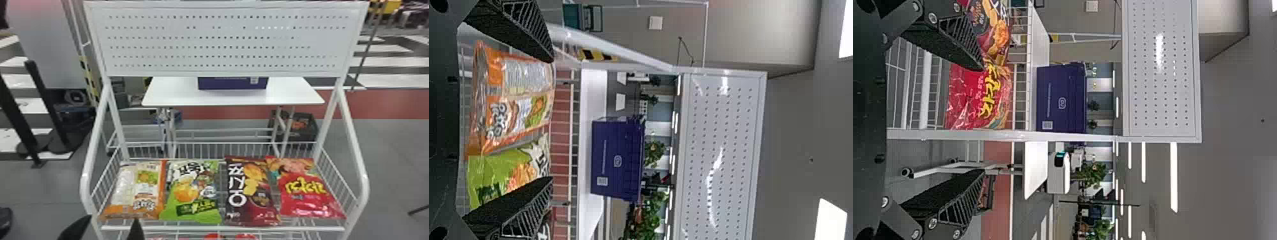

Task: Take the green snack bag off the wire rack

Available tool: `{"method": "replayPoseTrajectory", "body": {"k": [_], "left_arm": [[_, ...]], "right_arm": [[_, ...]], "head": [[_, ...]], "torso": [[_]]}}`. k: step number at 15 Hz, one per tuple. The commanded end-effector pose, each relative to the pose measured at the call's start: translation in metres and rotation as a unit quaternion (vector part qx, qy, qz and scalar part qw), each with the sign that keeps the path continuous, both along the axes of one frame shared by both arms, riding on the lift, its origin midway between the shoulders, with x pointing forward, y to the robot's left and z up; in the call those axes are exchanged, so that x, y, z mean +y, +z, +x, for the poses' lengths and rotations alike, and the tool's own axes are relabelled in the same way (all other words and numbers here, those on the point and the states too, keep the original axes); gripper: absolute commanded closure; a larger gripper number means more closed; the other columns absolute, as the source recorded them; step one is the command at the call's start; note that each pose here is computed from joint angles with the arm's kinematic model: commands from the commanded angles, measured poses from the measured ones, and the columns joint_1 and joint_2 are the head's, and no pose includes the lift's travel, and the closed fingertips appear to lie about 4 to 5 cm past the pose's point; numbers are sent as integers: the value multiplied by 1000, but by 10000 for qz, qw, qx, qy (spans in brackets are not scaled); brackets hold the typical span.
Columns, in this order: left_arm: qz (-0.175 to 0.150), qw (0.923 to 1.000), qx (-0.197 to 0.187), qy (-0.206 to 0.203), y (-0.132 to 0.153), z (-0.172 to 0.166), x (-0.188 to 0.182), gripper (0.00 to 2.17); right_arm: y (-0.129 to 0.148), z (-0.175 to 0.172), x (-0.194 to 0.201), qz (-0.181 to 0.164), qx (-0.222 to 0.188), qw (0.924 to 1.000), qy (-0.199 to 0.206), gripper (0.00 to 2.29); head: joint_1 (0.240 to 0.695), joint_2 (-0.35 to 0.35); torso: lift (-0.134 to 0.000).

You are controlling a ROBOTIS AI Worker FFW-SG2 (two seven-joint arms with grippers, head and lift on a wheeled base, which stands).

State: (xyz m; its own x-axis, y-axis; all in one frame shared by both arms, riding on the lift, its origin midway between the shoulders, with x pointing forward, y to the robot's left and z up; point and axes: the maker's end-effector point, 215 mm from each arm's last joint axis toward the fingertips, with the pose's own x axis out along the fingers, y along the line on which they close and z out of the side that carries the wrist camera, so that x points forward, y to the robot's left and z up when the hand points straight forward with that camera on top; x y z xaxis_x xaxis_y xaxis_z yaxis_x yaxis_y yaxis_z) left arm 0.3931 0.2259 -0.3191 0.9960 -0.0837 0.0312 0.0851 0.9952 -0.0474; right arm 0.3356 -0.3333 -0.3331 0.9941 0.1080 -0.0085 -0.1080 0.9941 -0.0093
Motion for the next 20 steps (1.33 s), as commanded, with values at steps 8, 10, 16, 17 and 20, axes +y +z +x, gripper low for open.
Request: {"method": "replayPoseTrajectory", "body": {"k": [8, 10, 16, 17, 20], "left_arm": [[336, 9896, 1079, -889, -83, 113, -158, 43], [407, 9881, 1173, -913, -93, 123, -166, 43], [630, 9857, 1370, -754, -116, 151, -152, 43], [657, 9851, 1413, -727, -119, 153, -149, 46], [744, 9821, 1587, -684, -131, 152, -142, 350]], "right_arm": [[-3, -2, 1, 10, 18, 10000, -32, 174], [-3, -1, 1, 2, 17, 10000, -32, 174], [-2, -1, -1, -8, 12, 10000, -41, 174], [-2, -1, -1, -8, 12, 10000, -41, 174], [-2, 0, -2, -14, 9, 10000, -48, 174]], "head": [[499, 0], [499, 0], [499, 0], [499, 0], [499, 0]], "torso": [[0], [0], [0], [0], [0]]}}
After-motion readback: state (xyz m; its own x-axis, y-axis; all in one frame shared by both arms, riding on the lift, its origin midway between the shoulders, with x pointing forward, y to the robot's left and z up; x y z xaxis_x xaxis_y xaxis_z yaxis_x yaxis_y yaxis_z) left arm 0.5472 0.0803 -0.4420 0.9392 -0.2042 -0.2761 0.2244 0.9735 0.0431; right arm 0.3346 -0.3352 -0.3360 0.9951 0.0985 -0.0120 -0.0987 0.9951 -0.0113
